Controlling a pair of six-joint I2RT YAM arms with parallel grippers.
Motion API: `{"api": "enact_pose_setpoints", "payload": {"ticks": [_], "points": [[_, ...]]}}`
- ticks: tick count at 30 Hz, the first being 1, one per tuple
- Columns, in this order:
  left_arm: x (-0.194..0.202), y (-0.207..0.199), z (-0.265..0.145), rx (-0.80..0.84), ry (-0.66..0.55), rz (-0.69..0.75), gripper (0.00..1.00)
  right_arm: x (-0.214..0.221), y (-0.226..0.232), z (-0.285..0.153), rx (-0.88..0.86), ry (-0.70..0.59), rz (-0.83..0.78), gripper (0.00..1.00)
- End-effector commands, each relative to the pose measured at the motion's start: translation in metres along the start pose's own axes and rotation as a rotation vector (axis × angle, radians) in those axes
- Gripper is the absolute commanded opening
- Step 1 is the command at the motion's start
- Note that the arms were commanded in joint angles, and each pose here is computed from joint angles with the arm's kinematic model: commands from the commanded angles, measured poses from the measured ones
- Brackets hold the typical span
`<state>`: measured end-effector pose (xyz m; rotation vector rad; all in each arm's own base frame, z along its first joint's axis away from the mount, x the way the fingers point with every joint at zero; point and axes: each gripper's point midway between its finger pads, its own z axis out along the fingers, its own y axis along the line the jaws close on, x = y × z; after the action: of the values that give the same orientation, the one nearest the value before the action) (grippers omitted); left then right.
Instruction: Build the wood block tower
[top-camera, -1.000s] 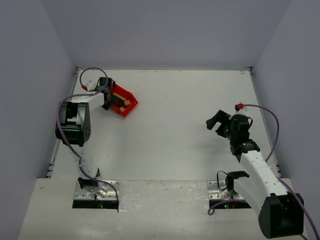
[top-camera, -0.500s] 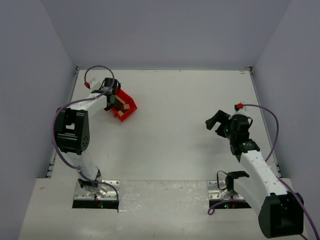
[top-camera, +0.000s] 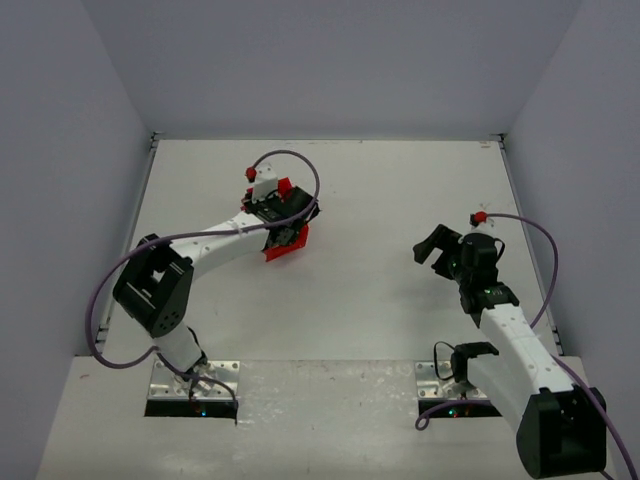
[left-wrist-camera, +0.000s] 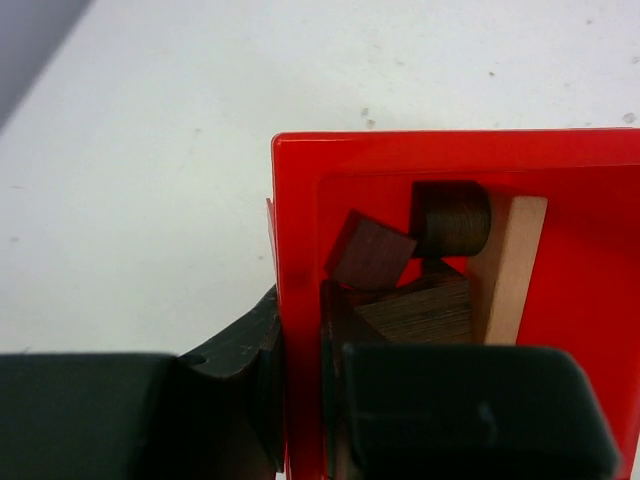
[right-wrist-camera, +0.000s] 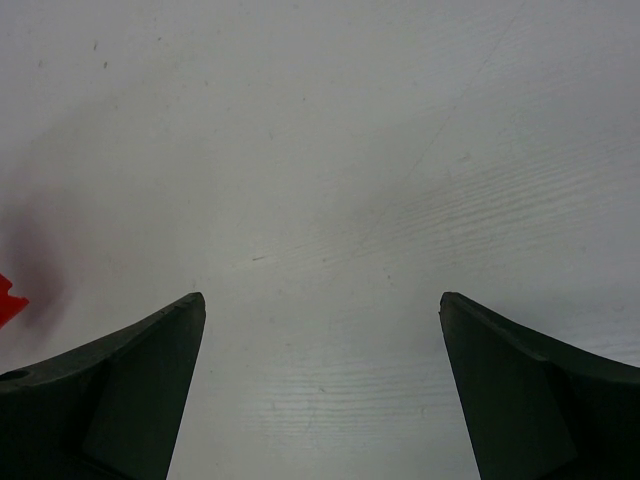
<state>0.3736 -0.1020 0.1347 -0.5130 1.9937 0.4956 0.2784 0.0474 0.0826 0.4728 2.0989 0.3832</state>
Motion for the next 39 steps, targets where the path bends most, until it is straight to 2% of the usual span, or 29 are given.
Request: {"api": "enact_pose_setpoints", "payload": {"ticks": [1, 4, 6, 7, 9, 17, 18, 20, 23, 30, 32, 39], "points": [[-0.039, 0.012, -0.046, -0.106, -0.266, 0.049, 0.00, -0.012, 0.008, 0.000, -0.038, -0.046, -0.015, 0.99], [-0.043, 0.013, -0.056, -0.143, -0.293, 0.092, 0.00, -0.013, 0.007, -0.001, -0.025, -0.047, -0.018, 0.99], [-0.041, 0.013, -0.053, -0.186, -0.328, 0.062, 0.00, -0.015, 0.007, -0.002, -0.027, -0.056, -0.016, 0.99], [-0.046, 0.017, -0.055, -0.211, -0.333, 0.164, 0.00, -0.014, 0.007, -0.003, -0.027, -0.056, -0.016, 0.99], [-0.047, 0.008, -0.053, -0.226, -0.341, 0.234, 0.00, -0.015, 0.007, -0.003, -0.030, -0.058, -0.015, 0.99], [-0.060, -0.003, -0.053, -0.256, -0.418, 0.318, 0.00, -0.014, 0.008, -0.002, -0.037, -0.056, -0.015, 0.99], [-0.064, -0.008, -0.052, -0.270, -0.451, 0.351, 0.00, -0.014, 0.009, -0.002, -0.038, -0.054, -0.014, 0.99], [-0.074, -0.018, -0.054, -0.322, -0.485, 0.506, 0.00, -0.012, 0.009, -0.001, -0.040, -0.045, -0.013, 0.99], [-0.075, -0.036, -0.050, -0.369, -0.461, 0.657, 0.00, -0.011, 0.009, -0.001, -0.041, -0.038, -0.013, 0.99], [-0.063, -0.034, -0.049, -0.422, -0.421, 0.935, 0.00, -0.013, 0.006, -0.002, -0.026, -0.053, -0.007, 0.99], [-0.055, -0.039, -0.054, -0.429, -0.417, 1.052, 0.00, -0.012, 0.006, -0.002, -0.024, -0.048, -0.004, 0.99], [-0.059, -0.042, -0.060, -0.471, -0.384, 1.242, 0.00, -0.011, 0.007, 0.001, -0.022, -0.029, -0.002, 0.99]]}}
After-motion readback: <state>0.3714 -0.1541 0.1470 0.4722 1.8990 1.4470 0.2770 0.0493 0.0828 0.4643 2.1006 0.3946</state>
